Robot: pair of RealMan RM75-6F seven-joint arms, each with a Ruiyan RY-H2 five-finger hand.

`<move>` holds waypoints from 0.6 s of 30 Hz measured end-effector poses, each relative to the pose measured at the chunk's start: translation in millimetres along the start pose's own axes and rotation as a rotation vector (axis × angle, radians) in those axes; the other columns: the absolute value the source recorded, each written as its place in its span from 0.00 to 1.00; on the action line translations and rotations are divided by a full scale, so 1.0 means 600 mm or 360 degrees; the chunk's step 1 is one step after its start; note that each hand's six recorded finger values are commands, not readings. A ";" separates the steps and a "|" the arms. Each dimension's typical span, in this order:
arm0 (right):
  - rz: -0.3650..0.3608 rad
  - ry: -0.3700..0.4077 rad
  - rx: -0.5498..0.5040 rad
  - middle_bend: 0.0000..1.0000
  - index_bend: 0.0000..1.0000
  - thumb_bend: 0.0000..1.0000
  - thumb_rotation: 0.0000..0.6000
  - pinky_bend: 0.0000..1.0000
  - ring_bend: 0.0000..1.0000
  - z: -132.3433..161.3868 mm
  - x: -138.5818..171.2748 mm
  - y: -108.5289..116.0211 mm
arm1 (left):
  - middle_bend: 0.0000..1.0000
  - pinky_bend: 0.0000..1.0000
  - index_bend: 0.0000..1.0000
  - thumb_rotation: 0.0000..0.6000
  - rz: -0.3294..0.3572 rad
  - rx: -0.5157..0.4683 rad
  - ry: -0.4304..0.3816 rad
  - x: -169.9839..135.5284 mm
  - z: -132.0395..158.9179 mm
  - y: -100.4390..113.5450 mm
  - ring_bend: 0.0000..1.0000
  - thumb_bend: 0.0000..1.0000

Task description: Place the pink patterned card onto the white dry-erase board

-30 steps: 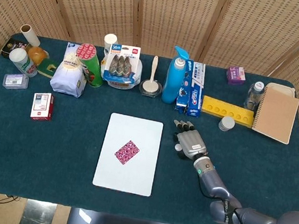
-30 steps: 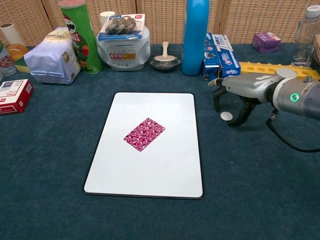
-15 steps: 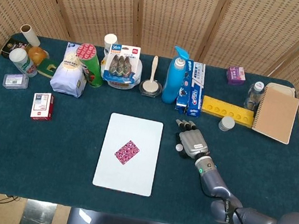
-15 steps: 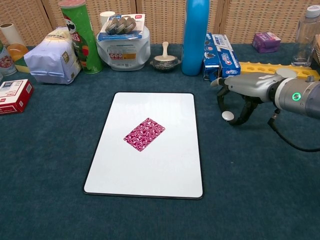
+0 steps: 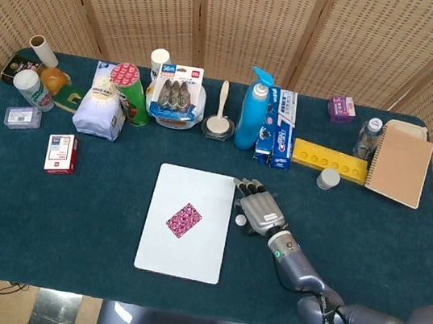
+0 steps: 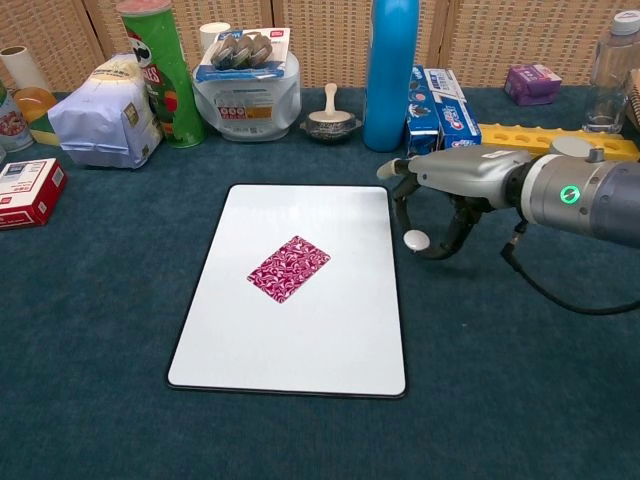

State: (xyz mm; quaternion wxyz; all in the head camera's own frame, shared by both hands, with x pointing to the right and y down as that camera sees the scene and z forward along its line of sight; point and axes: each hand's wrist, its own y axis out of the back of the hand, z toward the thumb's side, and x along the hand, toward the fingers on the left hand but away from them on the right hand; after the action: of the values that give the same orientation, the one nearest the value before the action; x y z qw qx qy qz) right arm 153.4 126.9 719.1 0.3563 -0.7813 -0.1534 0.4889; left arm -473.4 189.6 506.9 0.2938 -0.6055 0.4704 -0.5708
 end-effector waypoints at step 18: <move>-0.0007 0.0087 -0.0035 0.04 0.50 0.36 1.00 0.02 0.00 0.167 -0.036 0.015 | 0.00 0.09 0.00 1.00 -0.0010 -0.0055 -0.0037 -0.007 -0.005 0.008 0.00 0.12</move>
State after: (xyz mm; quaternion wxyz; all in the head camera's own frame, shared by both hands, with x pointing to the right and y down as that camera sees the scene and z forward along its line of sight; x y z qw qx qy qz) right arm 54.8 148.8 700.1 0.3529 -0.7979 -0.1506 0.4649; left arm -477.2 192.0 501.4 0.2868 -0.6187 0.4748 -0.5564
